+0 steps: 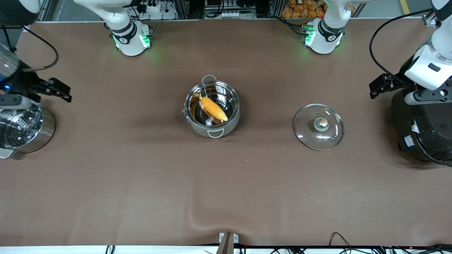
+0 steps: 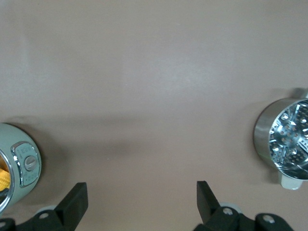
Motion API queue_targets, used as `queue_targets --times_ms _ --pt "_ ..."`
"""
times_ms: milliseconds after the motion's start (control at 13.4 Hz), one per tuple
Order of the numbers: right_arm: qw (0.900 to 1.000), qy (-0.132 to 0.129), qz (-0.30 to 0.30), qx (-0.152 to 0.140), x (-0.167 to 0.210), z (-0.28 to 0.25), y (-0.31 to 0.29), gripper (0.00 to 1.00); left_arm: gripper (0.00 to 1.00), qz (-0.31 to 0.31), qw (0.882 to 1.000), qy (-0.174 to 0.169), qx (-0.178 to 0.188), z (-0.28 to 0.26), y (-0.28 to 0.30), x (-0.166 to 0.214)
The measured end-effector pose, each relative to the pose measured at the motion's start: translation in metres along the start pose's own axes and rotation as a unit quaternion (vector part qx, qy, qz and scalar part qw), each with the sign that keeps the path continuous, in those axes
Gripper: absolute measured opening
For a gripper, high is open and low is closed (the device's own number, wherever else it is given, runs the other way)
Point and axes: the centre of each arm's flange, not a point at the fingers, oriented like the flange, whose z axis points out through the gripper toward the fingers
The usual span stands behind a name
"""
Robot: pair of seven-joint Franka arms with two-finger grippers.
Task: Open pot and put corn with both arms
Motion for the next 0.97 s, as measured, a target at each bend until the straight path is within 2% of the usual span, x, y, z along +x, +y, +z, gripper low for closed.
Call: queue_targets --times_ms 224,448,971 --pt "1.000 0.002 0.011 0.001 -0.001 -0.002 0.022 1.00 1.00 0.000 1.000 0.002 -0.006 -0.001 0.001 0.000" --pt "1.000 -0.001 0.011 0.001 -0.003 -0.007 0.023 1.00 1.00 0.019 1.000 0.001 -0.011 -0.001 0.001 0.000" --pt "1.000 0.007 0.010 0.001 -0.005 -0.026 0.022 1.00 1.00 0.015 1.000 -0.001 -0.011 0.002 -0.009 0.001"
